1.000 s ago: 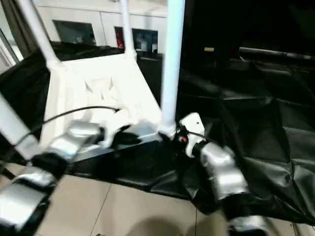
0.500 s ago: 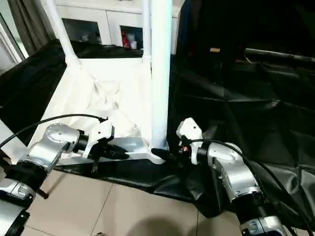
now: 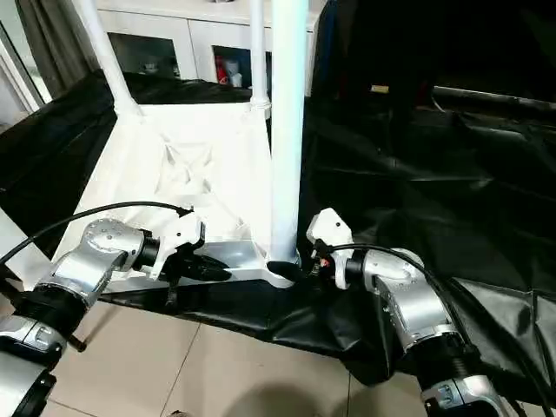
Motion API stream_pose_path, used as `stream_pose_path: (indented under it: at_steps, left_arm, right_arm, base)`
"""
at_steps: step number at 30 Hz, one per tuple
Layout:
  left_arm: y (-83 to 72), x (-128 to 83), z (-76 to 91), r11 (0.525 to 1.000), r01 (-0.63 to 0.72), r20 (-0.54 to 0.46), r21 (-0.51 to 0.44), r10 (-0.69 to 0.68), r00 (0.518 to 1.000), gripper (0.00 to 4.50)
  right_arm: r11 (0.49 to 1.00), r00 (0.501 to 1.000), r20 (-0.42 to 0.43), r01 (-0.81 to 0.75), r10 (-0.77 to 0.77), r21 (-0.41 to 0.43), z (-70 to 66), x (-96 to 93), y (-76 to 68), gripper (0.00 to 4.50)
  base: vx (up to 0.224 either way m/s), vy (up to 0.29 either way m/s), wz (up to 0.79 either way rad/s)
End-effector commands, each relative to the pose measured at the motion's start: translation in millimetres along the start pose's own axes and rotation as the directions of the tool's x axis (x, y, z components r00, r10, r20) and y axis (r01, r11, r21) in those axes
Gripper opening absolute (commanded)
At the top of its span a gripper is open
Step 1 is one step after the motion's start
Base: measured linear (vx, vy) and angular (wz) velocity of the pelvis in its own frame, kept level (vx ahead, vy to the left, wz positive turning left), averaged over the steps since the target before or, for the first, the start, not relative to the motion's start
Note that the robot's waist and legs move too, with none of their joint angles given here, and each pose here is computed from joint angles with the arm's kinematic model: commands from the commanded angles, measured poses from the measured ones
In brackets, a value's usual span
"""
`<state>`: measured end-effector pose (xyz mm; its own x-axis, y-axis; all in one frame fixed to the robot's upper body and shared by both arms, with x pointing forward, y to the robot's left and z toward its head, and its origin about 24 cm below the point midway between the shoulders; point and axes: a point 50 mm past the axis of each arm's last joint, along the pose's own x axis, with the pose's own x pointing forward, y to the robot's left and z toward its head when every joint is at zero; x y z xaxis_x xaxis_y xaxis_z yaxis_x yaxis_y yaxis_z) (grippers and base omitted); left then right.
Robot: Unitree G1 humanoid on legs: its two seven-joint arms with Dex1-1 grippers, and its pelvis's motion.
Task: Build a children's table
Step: Rotate leg to tighten
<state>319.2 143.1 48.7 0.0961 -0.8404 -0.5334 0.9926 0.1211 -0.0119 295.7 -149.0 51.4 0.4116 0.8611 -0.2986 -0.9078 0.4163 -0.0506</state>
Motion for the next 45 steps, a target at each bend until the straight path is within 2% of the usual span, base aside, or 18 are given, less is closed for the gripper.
stream_pose_path:
  at_steps: [1,4,6,8,11,14,16,18,22,24,25,26,29,31,32,35,39,45]
  left_arm:
    - [-1.6,6.5,0.3,1.0,0.005,0.014,-0.009,-0.004,1.0,0.0]
    - [3.5,16.5,3.5,0.996,-0.076,0.032,-0.05,0.078,0.996,0.0]
    - [9.0,33.3,11.8,0.983,-0.161,0.045,-0.086,0.165,0.985,0.0]
    - [10.0,38.2,14.4,0.98,-0.177,0.045,-0.09,0.181,0.982,0.0]
    - [16.0,65.9,32.4,0.956,-0.272,0.038,-0.113,0.277,0.96,0.0]
    - [18.1,77.5,42.0,0.941,-0.319,0.028,-0.118,0.324,0.946,0.0]
    - [18.9,86.6,50.0,0.93,-0.355,0.012,-0.099,0.357,0.934,0.0]
    - [19.4,89.8,53.2,0.927,-0.366,0.005,-0.077,0.367,0.93,0.0]
    - [19.6,87.2,50.8,0.933,-0.355,-0.003,-0.053,0.355,0.935,0.0]
    - [20.6,80.5,47.3,0.941,-0.334,0.005,-0.048,0.335,0.942,0.0]
    - [21.6,77.6,45.7,0.943,-0.328,0.007,-0.05,0.329,0.944,0.0]
    - [22.5,71.4,42.7,0.951,-0.309,0.012,-0.034,0.309,0.951,0.0]
    - [23.2,64.9,38.9,0.956,-0.292,0.012,-0.021,0.292,0.956,0.0]
    - [24.0,56.2,34.3,0.962,-0.274,0.009,-0.013,0.274,0.962,0.0]
    - [23.4,47.8,31.0,0.971,-0.24,0.01,0.0,0.24,0.971,0.0]
    - [20.8,41.0,28.7,0.981,-0.19,0.014,0.028,0.189,0.982,0.0]
    - [4.8,27.1,24.8,0.996,0.022,0.023,0.084,-0.024,0.999,0.0]
    - [-4.2,17.5,23.4,0.991,0.092,0.021,0.094,-0.094,0.995,0.0]
  right_arm:
    - [1.0,1.0,-0.025,-0.008,0.009,0.03,-4.7,2.3,0.1,2.49]
    - [0.992,0.996,-0.007,0.086,-0.086,0.088,-11.9,7.3,0.4,2.48]
    - [0.954,0.968,0.002,0.246,-0.25,0.169,-21.3,16.3,0.4,2.48]
    - [0.939,0.956,-0.001,0.287,-0.292,0.191,-23.5,19.0,0.6,2.47]
    - [0.833,0.878,-0.046,0.468,-0.477,0.296,-29.7,37.1,2.8,2.31]
    - [0.792,0.837,-0.085,0.54,-0.54,0.285,-30.1,46.6,3.5,2.18]
    - [0.73,0.786,-0.109,0.609,-0.609,0.31,-25.9,57.4,1.0,2.14]
    - [0.713,0.766,-0.111,0.633,-0.633,0.302,-20.2,66.2,-1.3,2.14]
    - [0.718,0.772,-0.089,0.621,-0.629,0.316,-15.9,69.6,-2.9,2.14]
    - [0.767,0.81,-0.014,0.561,-0.587,0.311,-9.3,67.2,-1.7,2.14]
    - [0.788,0.821,0.018,0.541,-0.571,0.293,-6.5,65.1,-1.6,2.45]
    - [0.835,0.851,0.057,0.497,-0.522,0.235,-3.7,57.0,-2.7,2.64]
    - [0.855,0.865,0.069,0.475,-0.497,0.208,-3.1,45.5,-8.0,2.85]
    - [0.889,0.893,0.088,0.422,-0.441,0.18,-1.2,30.7,-12.5,2.98]
    - [0.927,0.925,0.099,0.353,-0.366,0.126,1.7,16.3,-14.4,3.19]
    - [0.96,0.956,0.096,0.271,-0.277,0.073,4.0,5.3,-12.9,3.31]
    - [0.996,0.996,0.012,0.092,-0.092,0.016,2.0,-10.8,-4.2,3.58]
    - [1.0,0.998,-0.063,0.019,-0.02,-0.018,-3.1,-13.0,-0.1,3.73]
  base:
    - [0.0,0.0,0.0]
    - [0.0,0.0,0.0]
    - [0.0,0.0,0.0]
    - [0.0,0.0,0.0]
    - [0.0,0.0,0.0]
    - [0.0,0.0,0.0]
    - [0.0,0.0,0.0]
    - [0.0,0.0,0.0]
    - [0.0,0.0,0.0]
    - [0.0,0.0,0.0]
    - [0.0,0.0,0.0]
    - [0.0,0.0,0.0]
    - [0.0,0.0,0.0]
    - [0.0,0.0,0.0]
    - [0.0,0.0,0.0]
    - [0.0,0.0,0.0]
    - [0.0,0.0,0.0]
    - [0.0,0.0,0.0]
